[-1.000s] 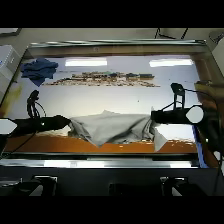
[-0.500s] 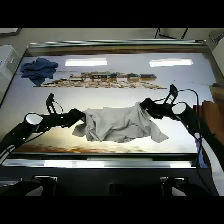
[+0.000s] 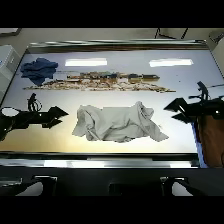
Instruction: Fold the clothes and pants, and hang the long-sleeved shirts on hangers.
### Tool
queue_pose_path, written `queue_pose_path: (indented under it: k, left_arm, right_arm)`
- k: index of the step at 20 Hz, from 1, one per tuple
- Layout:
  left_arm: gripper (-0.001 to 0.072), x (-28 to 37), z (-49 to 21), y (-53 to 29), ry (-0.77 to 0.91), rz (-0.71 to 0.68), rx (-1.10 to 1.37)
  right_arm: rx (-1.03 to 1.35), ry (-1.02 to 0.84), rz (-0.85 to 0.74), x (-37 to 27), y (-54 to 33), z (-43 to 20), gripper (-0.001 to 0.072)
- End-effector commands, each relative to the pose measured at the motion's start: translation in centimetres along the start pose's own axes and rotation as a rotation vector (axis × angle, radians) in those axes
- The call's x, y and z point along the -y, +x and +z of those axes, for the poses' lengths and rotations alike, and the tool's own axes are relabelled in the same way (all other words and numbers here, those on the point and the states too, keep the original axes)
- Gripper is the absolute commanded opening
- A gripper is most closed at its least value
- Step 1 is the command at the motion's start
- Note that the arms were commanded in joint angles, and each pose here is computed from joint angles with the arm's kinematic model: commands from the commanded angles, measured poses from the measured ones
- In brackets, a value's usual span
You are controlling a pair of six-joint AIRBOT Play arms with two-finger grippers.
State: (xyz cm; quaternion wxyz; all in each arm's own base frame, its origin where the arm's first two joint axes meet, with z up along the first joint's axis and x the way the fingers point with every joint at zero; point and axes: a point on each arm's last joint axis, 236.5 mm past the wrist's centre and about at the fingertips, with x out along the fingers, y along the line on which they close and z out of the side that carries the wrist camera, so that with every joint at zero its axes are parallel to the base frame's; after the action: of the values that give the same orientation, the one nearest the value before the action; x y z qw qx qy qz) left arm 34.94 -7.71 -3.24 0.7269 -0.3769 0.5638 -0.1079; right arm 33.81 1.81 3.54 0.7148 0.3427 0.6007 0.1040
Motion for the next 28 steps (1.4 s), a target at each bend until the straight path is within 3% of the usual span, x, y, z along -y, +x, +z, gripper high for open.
queue_pose_path:
  k: [1, 5, 12, 13, 15, 16, 20, 26, 27, 28]
  left_arm:
    - [0.071, -2.9, -3.1, 1.2, -0.021, 0.036, -0.117]
    - [0.071, -2.6, -5.7, 4.3, 0.014, 0.042, -0.211]
    - [0.0706, -1.2, -7.7, 8.2, -0.002, 0.021, -0.268]
    - [0.0635, -0.7, -7.5, 8.5, 0.0, 0.015, -0.252]
    - [0.0157, 0.2, -7.1, 9.0, -0.013, -0.008, -0.226]
    - [0.003, 0.5, -7.0, 9.0, -0.012, -0.014, -0.223]
    - [0.0029, 0.9, -7.1, 8.6, 0.017, -0.026, -0.224]
    - [0.0029, 2.2, -7.4, 7.6, 0.049, -0.051, -0.225]
    - [0.003, 2.5, -7.3, 7.3, 0.057, -0.055, -0.216]
    - [0.0029, 2.7, -7.1, 7.1, 0.064, -0.058, -0.205]
  right_arm:
    - [-0.088, 0.041, -0.063, 3.4, -1.0, -5.1, 0.0703]
    - [-0.122, 0.072, -0.053, 4.0, 0.9, -9.2, 0.0704]
    - [-0.145, 0.095, -0.049, 4.5, 1.7, -10.5, 0.0704]
    - [-0.142, 0.094, -0.05, 4.5, 1.7, -10.5, 0.0703]
    - [-0.128, 0.092, -0.066, 4.9, 1.7, -10.1, 0.0703]
    - [-0.118, 0.089, -0.088, 5.4, 1.7, -9.9, 0.0702]
    - [-0.091, 0.147, -0.189, 9.1, 3.2, -10.0, 0.0709]
    - [-0.042, 0.276, -0.002, 7.7, 7.3, -7.5, 0.07]
    - [-0.018, 0.306, 0.038, 7.1, 7.6, -6.7, 0.0646]
    - [-0.01, 0.331, 0.068, 6.6, 7.8, -6.2, 0.0536]
